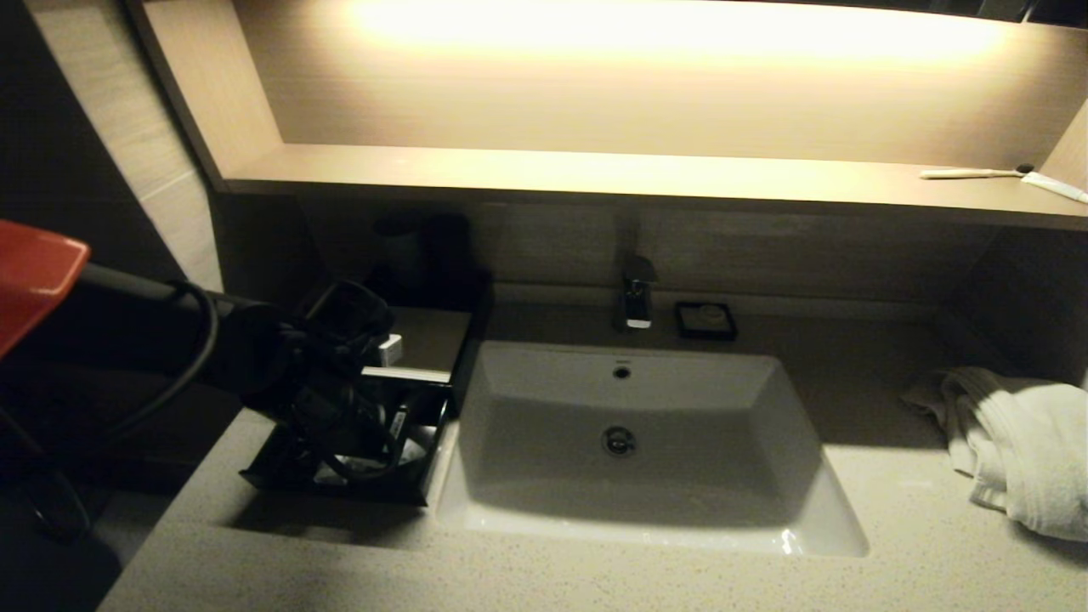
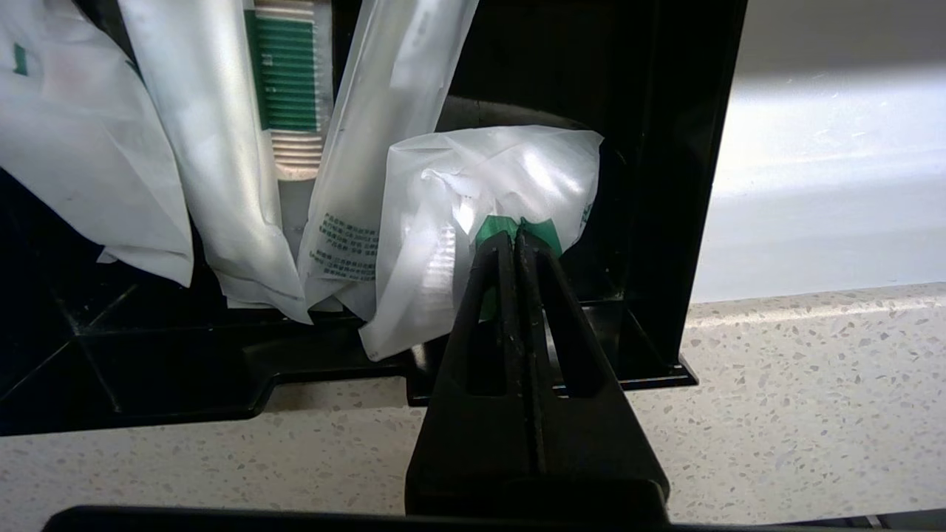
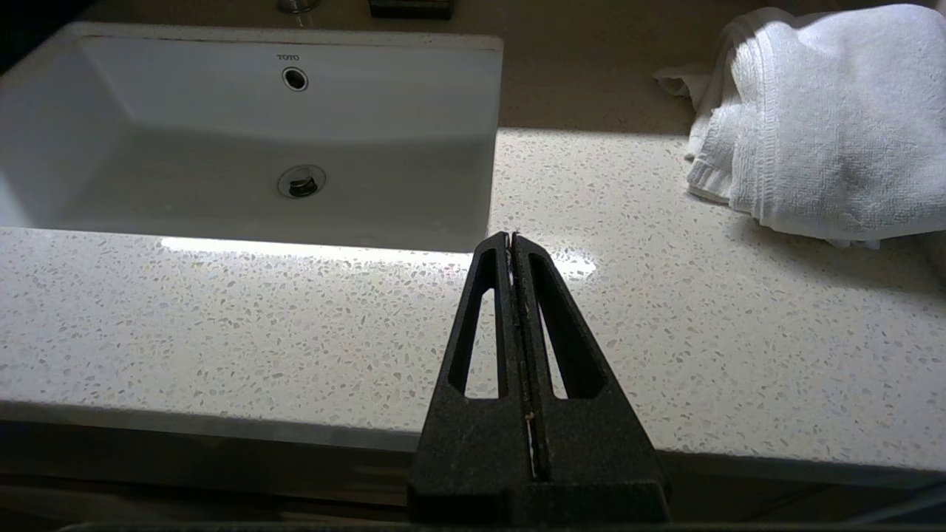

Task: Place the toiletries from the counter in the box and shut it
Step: Place the bathroom toiletry into the drawer

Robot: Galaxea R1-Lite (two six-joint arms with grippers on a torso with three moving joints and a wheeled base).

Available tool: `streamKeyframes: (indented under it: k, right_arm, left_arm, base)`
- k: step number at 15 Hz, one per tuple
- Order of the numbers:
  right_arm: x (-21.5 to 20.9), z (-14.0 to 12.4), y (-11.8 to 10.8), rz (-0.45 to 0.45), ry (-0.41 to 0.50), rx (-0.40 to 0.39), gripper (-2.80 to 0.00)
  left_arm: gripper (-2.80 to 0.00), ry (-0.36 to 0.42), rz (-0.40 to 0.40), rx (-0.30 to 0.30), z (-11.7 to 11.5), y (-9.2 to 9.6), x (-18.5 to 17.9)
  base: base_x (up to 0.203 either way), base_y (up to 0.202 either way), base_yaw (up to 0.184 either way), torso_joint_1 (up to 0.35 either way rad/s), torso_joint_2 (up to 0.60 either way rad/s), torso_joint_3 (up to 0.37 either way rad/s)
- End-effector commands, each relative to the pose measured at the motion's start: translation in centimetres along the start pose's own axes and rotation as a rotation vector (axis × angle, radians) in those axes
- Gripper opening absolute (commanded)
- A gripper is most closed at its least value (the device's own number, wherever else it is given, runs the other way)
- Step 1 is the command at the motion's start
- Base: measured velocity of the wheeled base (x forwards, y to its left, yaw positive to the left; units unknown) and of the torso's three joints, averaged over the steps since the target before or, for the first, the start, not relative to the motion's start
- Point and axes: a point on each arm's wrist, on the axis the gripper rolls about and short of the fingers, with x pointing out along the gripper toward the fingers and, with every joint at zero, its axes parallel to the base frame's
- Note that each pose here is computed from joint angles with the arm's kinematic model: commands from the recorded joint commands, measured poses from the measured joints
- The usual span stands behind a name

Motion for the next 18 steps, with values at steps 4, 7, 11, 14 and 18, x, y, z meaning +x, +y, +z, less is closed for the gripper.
streamKeyframes:
  k: [4,7,11,14,18]
  right_arm:
    - [0.0,0.0,0.0,0.0,0.0,0.0,-2.8]
    - [0.0,0.0,0.0,0.0,0.0,0.0,-2.8]
    - [0.0,0.0,0.0,0.0,0.0,0.0,-2.8]
    - [0.0,0.0,0.0,0.0,0.0,0.0,-2.8]
    - [0.0,0.0,0.0,0.0,0.0,0.0,-2.8]
  left_arm:
    - [-2.8,0.019,0.053,-0.005,-0.1,0.3,0.9]
    - [-2.8,0.009,0.07,-0.011,0.0,0.5,1.2]
    - [-2.8,0.014,0.071,-0.011,0.0,0.5,1.7]
    - [-2.8,0.022,0.072,-0.011,0.0,0.5,1.9]
    - [-2.8,-0.003,0.068,-0.013,0.1,0.4,1.1]
  base:
    - [0.0,0.0,0.0,0.0,0.0,0.0]
    - [0.0,0.0,0.0,0.0,0.0,0.0]
    - [0.0,0.0,0.0,0.0,0.0,0.0]
    - [0.0,0.0,0.0,0.0,0.0,0.0]
    - [0.0,0.0,0.0,0.0,0.0,0.0]
